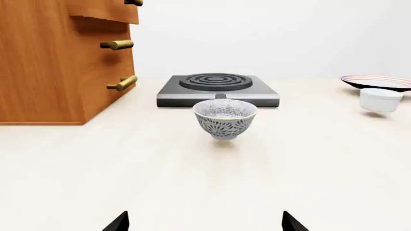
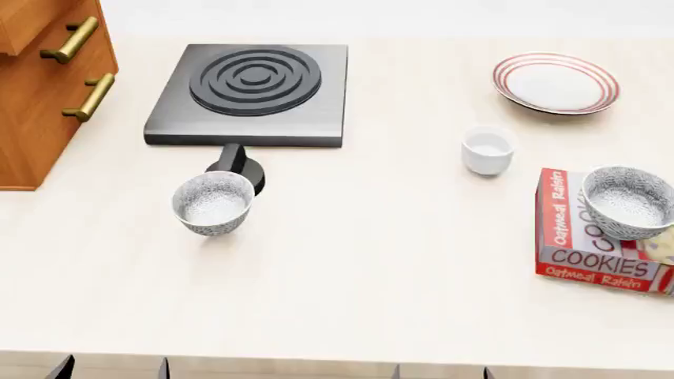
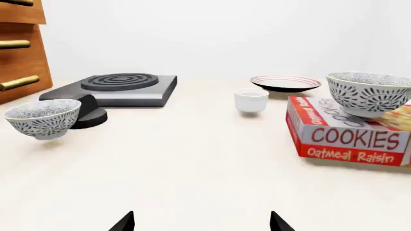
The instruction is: Pick the akita bowl on the cookies box and place it on the plate.
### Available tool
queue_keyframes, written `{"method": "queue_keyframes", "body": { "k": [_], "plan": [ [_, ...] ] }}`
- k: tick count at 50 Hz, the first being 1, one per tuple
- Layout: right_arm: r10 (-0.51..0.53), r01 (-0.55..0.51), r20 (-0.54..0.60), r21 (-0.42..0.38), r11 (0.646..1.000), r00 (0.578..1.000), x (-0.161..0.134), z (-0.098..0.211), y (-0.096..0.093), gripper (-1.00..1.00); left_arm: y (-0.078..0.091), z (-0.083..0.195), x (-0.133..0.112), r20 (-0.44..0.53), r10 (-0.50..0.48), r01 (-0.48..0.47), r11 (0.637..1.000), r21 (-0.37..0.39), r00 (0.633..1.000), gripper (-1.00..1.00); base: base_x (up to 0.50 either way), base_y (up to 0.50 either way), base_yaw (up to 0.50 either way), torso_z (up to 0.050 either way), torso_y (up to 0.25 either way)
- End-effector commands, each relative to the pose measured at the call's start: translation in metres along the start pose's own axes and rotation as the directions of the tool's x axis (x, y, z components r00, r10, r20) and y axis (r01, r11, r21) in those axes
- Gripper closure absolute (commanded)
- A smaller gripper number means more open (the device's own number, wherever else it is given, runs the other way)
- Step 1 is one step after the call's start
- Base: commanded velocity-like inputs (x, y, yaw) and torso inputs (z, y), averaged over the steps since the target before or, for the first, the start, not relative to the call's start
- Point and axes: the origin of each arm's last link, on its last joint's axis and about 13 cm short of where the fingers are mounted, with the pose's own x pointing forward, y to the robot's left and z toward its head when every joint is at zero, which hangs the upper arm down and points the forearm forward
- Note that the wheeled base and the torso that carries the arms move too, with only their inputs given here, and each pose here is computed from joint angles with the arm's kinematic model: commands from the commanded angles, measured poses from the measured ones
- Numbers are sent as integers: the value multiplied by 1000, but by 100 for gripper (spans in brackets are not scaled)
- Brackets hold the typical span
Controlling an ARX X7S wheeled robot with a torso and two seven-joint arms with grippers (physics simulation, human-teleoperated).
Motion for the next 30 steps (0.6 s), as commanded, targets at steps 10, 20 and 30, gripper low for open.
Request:
{"method": "queue_keyframes", "body": {
  "k": [10, 20, 30],
  "plan": [
    [8, -8, 23, 2, 1000, 1000, -2, 1, 1, -100, 1, 0, -1, 6, 10, -10, 1000, -3, 1000, -100, 0, 0, 0, 0, 0],
    [-33, 33, 70, 8, 999, 997, -1, 6, -1, -100, 3, 5, 3, 49, 61, -60, 998, -17, 997, -100, 0, 0, 0, 0, 0],
    [-70, 79, 194, -38, 996, 979, 1, 44, -8, -100, 10, 47, 13, 285, 116, -114, 993, -23, 952, -100, 412, 0, 0, 0, 0]
  ]
}}
